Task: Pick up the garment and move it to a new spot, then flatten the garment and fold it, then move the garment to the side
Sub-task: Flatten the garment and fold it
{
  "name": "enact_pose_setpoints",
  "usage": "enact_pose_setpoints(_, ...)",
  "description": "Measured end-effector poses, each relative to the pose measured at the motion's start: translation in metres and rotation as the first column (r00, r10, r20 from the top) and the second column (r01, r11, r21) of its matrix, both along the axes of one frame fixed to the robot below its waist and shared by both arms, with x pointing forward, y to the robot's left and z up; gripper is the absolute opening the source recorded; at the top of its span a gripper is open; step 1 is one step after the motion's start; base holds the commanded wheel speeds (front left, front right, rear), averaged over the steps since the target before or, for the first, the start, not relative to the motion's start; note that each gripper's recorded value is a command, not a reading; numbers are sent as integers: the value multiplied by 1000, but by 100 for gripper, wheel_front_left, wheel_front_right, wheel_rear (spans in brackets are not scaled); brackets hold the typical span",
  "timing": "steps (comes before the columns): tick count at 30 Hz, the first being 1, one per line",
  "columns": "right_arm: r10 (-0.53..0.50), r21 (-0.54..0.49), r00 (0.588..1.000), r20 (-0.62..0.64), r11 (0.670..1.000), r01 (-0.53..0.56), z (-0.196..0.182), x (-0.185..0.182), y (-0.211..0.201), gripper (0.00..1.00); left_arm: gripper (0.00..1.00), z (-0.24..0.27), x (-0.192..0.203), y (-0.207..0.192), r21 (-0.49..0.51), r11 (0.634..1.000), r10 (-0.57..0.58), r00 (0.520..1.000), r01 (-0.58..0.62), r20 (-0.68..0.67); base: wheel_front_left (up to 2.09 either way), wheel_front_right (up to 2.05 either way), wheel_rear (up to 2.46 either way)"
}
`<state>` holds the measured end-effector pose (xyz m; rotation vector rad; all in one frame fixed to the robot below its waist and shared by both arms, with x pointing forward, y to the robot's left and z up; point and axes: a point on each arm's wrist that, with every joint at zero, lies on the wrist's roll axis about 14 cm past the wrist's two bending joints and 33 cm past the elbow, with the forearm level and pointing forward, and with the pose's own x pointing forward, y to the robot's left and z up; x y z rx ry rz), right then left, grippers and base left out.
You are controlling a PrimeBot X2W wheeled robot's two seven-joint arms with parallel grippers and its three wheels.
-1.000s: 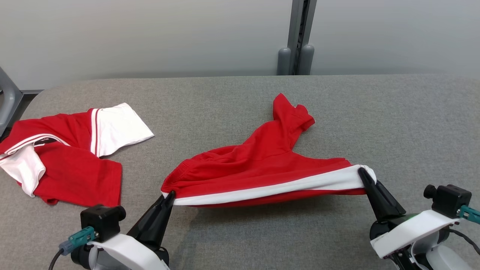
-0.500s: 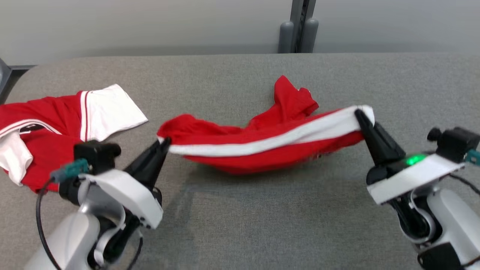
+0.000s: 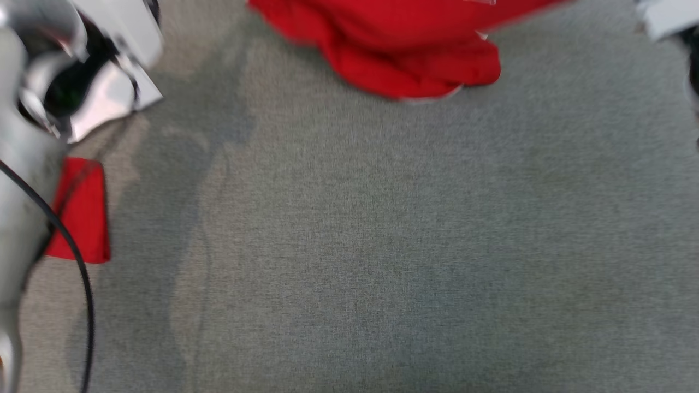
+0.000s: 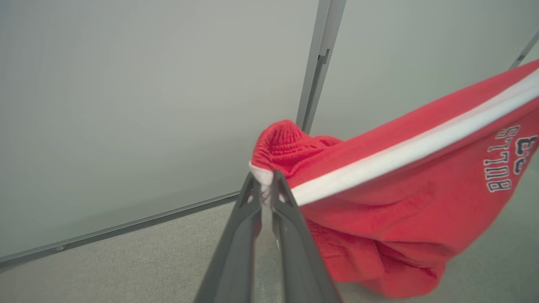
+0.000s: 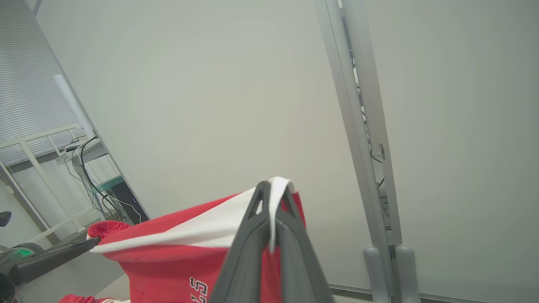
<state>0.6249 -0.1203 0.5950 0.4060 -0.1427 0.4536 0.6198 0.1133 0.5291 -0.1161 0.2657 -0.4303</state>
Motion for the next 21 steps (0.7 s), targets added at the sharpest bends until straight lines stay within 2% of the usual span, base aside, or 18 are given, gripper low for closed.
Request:
enact_pose_setpoints(4, -17, -18, 1000, 20, 1000, 17, -1, 31, -3, 0, 0, 2, 34, -1, 28, 999, -16, 999, 15, 35, 0, 0, 0)
enact_pose_setpoints(9, -29, -10, 997, 71, 999, 30, 8, 74, -1, 0, 0, -1, 86, 5, 53, 998, 19, 997, -24, 80, 0, 0, 0)
enact_pose_setpoints(14, -65, -9, 987, 150, 998, 67, 23, 102, -7, 0, 0, -3, 118, 2, -26, 998, 66, 993, -64, 103, 0, 0, 0)
enact_pose_setpoints(17, -86, 5, 972, 220, 996, 87, 47, 110, -10, 0, 0, 13, 130, 4, -83, 993, 99, 984, -87, 146, 0, 0, 0)
enact_pose_setpoints(21, -100, 8, 948, 304, 995, 102, 81, 111, -12, 0, 0, 37, 140, 5, -98, 990, 119, 971, -100, 208, 0, 0, 0)
